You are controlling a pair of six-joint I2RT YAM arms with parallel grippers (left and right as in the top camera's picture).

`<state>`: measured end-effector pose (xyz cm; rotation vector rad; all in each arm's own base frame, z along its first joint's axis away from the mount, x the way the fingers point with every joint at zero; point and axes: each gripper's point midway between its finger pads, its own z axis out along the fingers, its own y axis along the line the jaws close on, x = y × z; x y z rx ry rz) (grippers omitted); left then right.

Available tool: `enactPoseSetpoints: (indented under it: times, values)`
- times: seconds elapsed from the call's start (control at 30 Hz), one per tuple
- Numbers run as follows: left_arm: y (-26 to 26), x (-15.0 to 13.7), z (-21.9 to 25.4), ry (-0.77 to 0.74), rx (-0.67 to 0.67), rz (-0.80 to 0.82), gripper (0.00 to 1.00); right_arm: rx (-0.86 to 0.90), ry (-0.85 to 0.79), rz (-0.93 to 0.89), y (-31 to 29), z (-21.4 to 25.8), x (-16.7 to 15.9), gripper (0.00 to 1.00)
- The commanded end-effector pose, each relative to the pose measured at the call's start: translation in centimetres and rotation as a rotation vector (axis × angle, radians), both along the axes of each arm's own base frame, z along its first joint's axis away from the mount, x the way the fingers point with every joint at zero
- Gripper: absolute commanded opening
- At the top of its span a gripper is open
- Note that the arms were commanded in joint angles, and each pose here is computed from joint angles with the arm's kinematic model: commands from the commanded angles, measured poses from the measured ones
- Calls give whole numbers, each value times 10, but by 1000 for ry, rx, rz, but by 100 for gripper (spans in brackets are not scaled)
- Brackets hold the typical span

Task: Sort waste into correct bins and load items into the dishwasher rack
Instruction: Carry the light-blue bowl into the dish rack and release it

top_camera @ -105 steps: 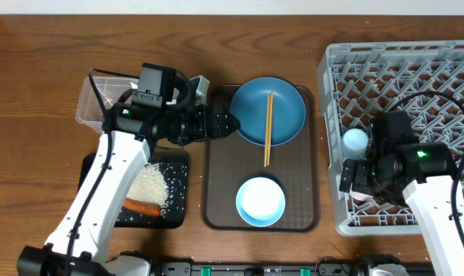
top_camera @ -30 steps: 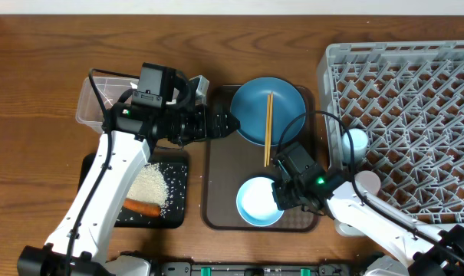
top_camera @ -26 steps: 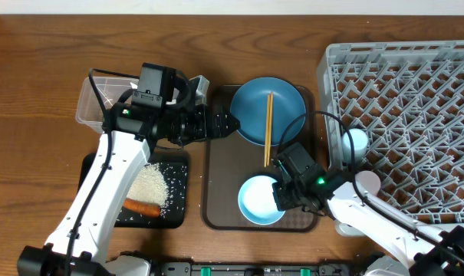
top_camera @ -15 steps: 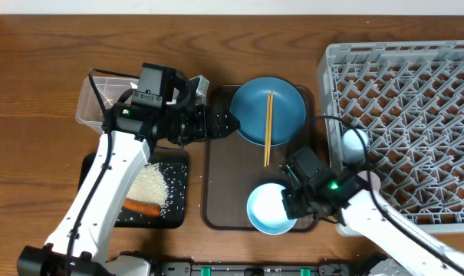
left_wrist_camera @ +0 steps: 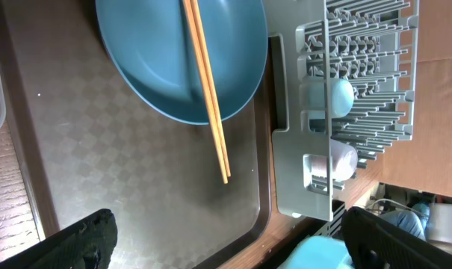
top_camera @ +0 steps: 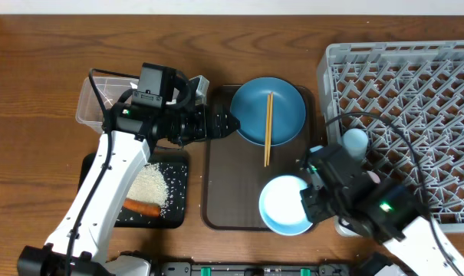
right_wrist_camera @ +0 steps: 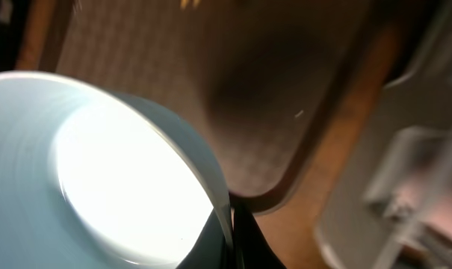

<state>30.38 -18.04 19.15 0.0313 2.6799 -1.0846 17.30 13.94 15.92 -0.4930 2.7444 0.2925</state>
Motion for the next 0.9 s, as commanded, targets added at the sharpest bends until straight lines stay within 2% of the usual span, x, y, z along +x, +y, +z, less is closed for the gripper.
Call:
enactPoseSetpoints:
  times: [0.0,0.13,0.27,0.37,0.63,0.87]
  values:
    - [2,1,4,-23,7,-1,98,-126,-250,-83,-33,41,31,1]
    - [2,1,4,-23,7,-1,98,-360,-571,-323,-96,99,61,1]
    - [2,1,4,-22,7,0,98,-542,-827,-580,-144,154,69,1]
    - [2,1,4,-23,7,-1,98,-626,-956,-735,-162,187,72,1]
    - [2,1,4,-22,7,0,98,-724,-1051,-941,-186,226,115,1]
    - [2,1,4,-23,7,-1,98,-889,-998,-980,-233,206,182,1]
